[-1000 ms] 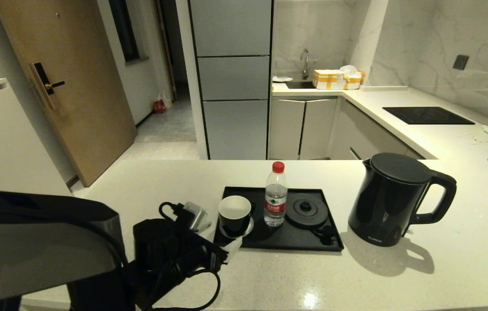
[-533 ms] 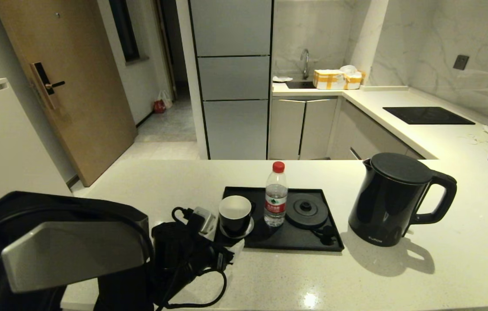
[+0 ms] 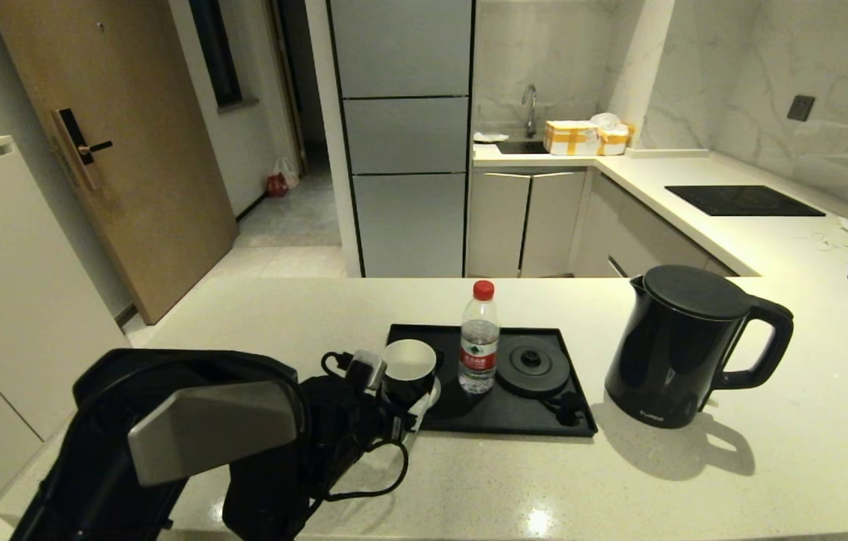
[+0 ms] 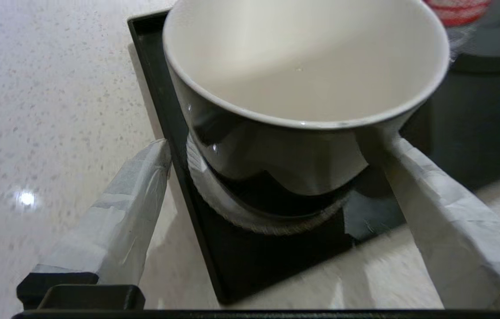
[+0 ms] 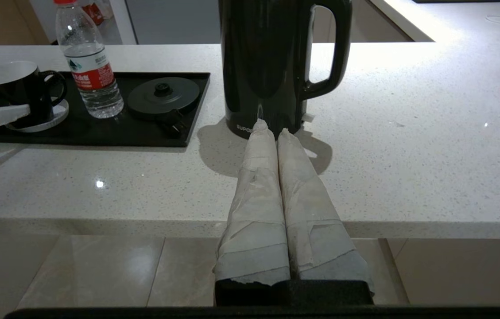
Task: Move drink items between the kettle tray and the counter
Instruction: Pick up the tea cup
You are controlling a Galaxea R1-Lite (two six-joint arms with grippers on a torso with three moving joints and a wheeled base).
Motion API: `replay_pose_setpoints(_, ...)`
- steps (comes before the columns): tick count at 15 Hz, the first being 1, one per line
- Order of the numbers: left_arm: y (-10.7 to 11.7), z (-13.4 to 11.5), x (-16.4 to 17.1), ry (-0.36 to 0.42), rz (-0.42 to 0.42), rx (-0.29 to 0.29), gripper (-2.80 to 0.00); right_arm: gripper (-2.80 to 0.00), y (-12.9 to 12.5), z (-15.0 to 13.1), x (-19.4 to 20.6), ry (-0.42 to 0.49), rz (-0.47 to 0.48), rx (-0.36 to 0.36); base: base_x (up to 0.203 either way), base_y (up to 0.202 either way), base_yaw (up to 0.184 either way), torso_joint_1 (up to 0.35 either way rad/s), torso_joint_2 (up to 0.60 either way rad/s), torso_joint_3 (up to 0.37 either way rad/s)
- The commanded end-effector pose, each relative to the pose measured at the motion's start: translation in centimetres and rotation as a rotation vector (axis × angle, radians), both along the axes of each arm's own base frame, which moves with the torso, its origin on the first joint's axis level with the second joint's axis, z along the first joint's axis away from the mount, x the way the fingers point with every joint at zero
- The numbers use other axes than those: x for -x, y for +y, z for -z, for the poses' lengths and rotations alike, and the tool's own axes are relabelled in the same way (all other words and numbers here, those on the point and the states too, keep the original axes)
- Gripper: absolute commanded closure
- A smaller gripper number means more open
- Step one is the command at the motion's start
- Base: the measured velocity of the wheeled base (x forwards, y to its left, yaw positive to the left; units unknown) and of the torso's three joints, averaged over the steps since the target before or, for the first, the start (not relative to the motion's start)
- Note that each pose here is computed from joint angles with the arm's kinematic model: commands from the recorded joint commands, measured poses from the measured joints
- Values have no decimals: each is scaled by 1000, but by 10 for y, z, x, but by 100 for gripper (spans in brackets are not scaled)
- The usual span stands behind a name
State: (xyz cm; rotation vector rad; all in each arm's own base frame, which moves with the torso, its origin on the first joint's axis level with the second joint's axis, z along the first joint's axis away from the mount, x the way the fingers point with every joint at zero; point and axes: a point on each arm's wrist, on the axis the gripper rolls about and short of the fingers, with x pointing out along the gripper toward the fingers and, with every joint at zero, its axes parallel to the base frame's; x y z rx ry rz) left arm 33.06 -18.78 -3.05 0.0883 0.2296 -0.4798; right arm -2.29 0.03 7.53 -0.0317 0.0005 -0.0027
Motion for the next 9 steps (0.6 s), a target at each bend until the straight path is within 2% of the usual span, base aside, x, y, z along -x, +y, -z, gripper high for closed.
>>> replay_pose_setpoints(1, -1, 5, -3, -5, -2, 1, -280, 0, 0, 0, 0, 3, -1, 0, 0, 0, 0, 0, 0, 0)
replay_pose_setpoints(5, -10, 3, -19, -64, 4, 27, -280, 0, 0, 0, 0, 3, -2, 0, 0, 0, 0, 0, 0, 0)
replay_pose_setpoints(9, -13, 3, -24, -89, 9, 13, -280, 0, 0, 1, 0, 4, 0, 0, 0, 0, 0, 0, 0, 0)
